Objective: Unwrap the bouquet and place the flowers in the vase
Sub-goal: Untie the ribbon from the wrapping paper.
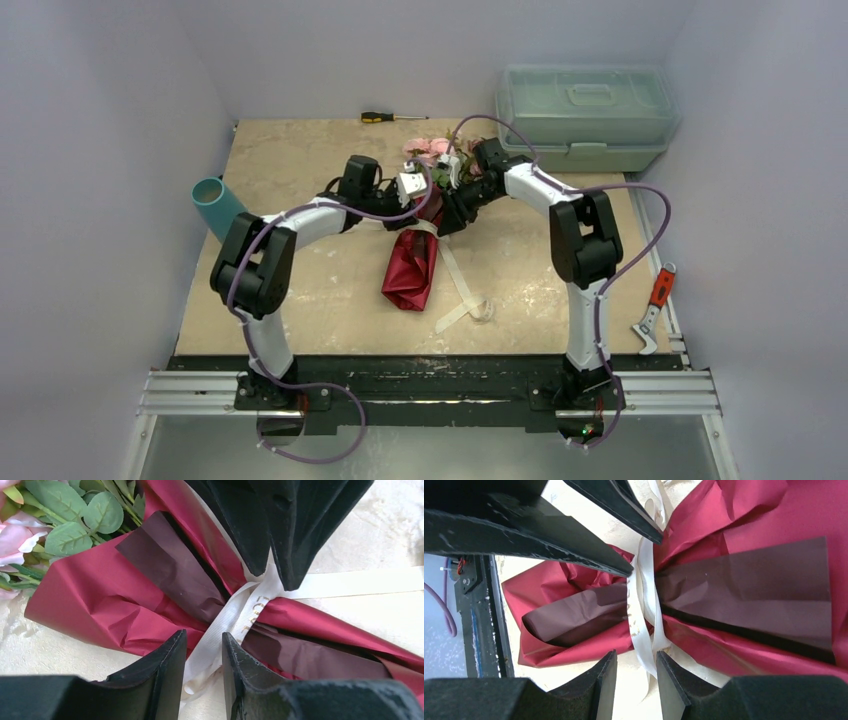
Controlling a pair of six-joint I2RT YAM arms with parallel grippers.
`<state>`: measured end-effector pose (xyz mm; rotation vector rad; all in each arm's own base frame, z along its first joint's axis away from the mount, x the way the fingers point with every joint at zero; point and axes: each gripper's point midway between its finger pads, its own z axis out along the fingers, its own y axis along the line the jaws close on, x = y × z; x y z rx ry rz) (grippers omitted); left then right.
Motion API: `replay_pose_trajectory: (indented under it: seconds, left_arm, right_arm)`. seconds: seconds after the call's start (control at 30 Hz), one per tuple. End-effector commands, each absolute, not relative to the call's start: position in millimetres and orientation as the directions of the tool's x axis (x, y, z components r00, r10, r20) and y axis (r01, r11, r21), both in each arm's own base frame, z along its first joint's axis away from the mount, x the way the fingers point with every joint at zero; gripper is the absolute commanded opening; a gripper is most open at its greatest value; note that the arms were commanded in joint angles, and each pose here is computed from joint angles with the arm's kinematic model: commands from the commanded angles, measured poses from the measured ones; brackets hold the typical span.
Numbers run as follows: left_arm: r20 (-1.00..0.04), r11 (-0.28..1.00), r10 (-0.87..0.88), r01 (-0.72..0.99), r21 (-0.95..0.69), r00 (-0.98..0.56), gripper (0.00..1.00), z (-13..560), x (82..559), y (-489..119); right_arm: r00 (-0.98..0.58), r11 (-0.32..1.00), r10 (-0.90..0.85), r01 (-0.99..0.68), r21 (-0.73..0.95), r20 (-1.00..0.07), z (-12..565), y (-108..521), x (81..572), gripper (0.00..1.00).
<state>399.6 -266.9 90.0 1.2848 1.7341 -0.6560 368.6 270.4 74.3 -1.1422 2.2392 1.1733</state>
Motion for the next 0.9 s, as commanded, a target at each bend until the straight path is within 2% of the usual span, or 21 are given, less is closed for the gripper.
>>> replay_pose_trajectory:
  seconds: [0.0, 0.2, 0.27, 0.3, 0.33, 0.4, 0.43, 0.53, 0.6, 0.87]
  left_arm:
    - [-0.865, 0.286, 0.502, 0.948, 0.142, -0.022, 0.32, 93, 411, -274]
    - [-0.833, 0.257, 0.55, 0.96, 0.111, -0.051, 0.34, 73, 399, -268]
    - [-0.818, 0.247, 0.574, 0.962, 0.116, -0.049, 0.35, 66, 395, -263]
    - [-0.809, 0.25, 0.585, 0.961, 0.113, -0.057, 0.35, 62, 395, -261]
    - [-0.8, 0.254, 0.596, 0.961, 0.112, -0.064, 0.33, 58, 394, -259]
    - [-0.791, 0.258, 0.607, 0.96, 0.106, -0.076, 0.24, 55, 394, -257]
    - [-0.789, 0.261, 0.609, 0.96, 0.105, -0.079, 0.2, 55, 393, -256]
    - [-0.792, 0.283, 0.602, 0.954, 0.096, -0.099, 0.05, 59, 394, -255]
    - [-0.799, 0.307, 0.59, 0.948, 0.085, -0.12, 0.0, 65, 396, -253]
    - [-0.85, 0.495, 0.459, 0.869, 0.002, -0.259, 0.0, 89, 417, -221]
  right_arm:
    - [-0.587, 0.304, -0.472, -0.809, 0.503, -0.658, 82, 282, 378, 0.38]
    - [-0.591, 0.325, -0.487, -0.806, 0.495, -0.643, 68, 286, 378, 0.37]
    - [-0.586, 0.336, -0.49, -0.81, 0.481, -0.645, 67, 285, 381, 0.34]
    - [-0.581, 0.337, -0.494, -0.813, 0.474, -0.647, 67, 284, 382, 0.3]
    - [-0.579, 0.337, -0.497, -0.815, 0.471, -0.647, 68, 284, 382, 0.19]
    - [-0.565, 0.328, -0.508, -0.825, 0.461, -0.65, 69, 282, 381, 0.03]
    - [-0.559, 0.322, -0.512, -0.829, 0.458, -0.652, 70, 282, 380, 0.0]
    - [-0.55, 0.319, -0.522, -0.835, 0.448, -0.652, 72, 277, 376, 0.0]
    - [-0.551, 0.326, -0.521, -0.834, 0.445, -0.651, 73, 271, 374, 0.0]
    - [-0.563, 0.361, -0.539, -0.826, 0.432, -0.627, 63, 245, 362, 0.0]
